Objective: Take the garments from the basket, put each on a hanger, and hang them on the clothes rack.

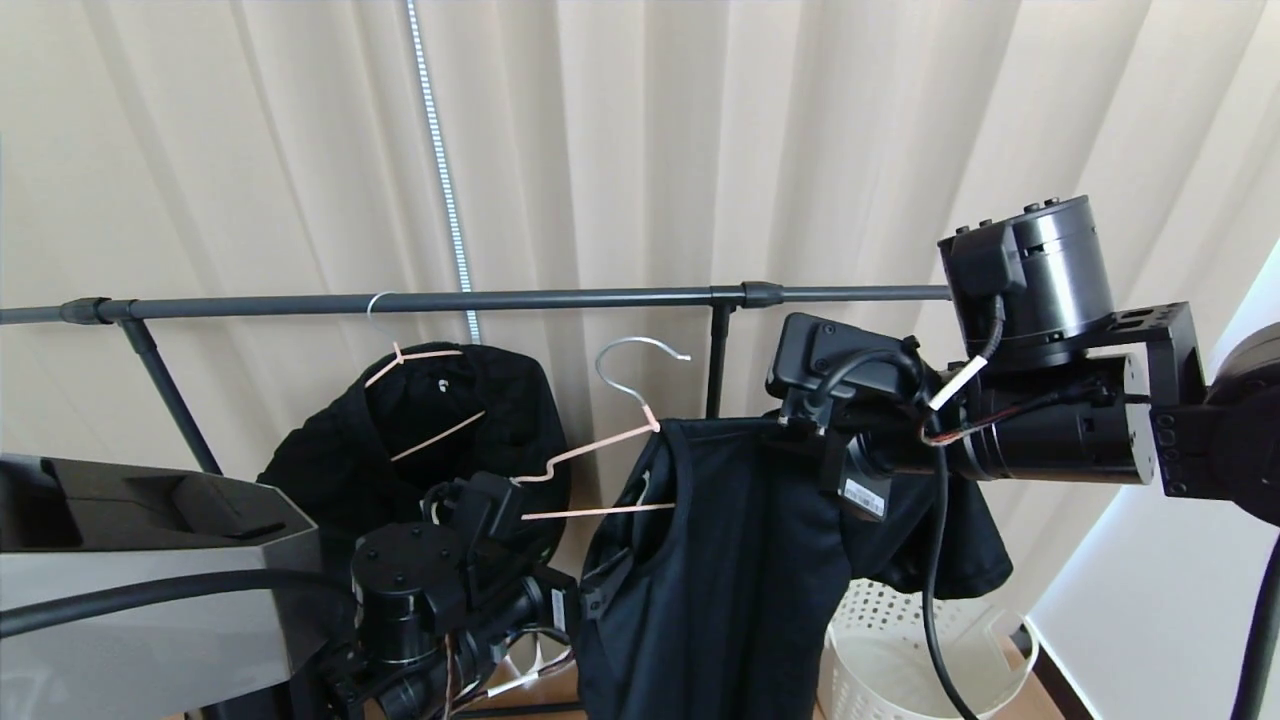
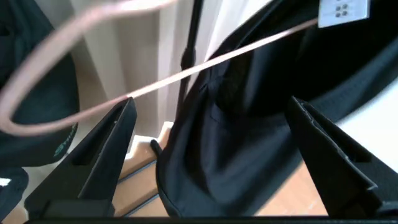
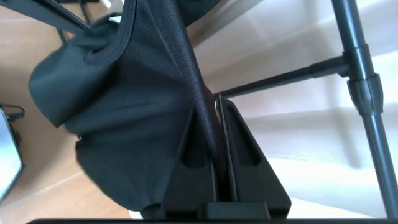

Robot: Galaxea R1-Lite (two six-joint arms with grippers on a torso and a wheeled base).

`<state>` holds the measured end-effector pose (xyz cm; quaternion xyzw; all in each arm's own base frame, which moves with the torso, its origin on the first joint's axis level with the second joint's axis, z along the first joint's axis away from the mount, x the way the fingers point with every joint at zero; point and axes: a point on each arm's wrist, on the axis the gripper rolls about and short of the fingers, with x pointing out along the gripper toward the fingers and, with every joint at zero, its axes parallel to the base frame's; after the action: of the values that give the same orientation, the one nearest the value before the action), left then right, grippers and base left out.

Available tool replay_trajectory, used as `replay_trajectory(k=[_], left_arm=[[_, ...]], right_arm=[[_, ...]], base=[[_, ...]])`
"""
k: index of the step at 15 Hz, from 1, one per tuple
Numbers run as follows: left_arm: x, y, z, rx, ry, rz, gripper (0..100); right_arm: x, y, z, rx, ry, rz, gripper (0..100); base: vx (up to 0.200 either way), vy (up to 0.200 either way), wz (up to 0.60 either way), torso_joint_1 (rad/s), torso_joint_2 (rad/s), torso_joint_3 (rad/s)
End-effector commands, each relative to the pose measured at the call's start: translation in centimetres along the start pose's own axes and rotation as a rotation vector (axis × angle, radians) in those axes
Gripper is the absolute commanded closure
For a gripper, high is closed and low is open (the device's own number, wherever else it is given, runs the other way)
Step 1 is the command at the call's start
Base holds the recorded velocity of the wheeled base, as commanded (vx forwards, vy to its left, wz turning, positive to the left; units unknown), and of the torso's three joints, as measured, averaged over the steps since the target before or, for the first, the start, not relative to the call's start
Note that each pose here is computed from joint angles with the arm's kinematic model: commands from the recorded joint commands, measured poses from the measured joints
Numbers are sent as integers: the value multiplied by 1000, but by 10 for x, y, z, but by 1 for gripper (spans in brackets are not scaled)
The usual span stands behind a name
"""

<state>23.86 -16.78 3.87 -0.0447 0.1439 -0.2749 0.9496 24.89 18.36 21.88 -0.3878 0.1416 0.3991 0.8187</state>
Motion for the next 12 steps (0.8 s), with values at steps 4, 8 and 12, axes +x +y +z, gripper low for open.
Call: replay_trajectory(k=[4, 8, 12], left_arm=[[4, -2, 4, -5, -28, 28, 0], [5, -2, 6, -7, -41, 44, 0], [8, -4, 4, -2, -46, 70, 0]], right_arm=[[-15, 5, 5, 14, -32, -3, 100], [-19, 9, 8, 9, -44, 6, 100], [-24, 13, 14, 33, -68, 13, 100]], base=[[0, 0, 0, 0, 0, 0], [0, 0, 0, 0, 0, 0], [0, 0, 0, 0, 0, 0]])
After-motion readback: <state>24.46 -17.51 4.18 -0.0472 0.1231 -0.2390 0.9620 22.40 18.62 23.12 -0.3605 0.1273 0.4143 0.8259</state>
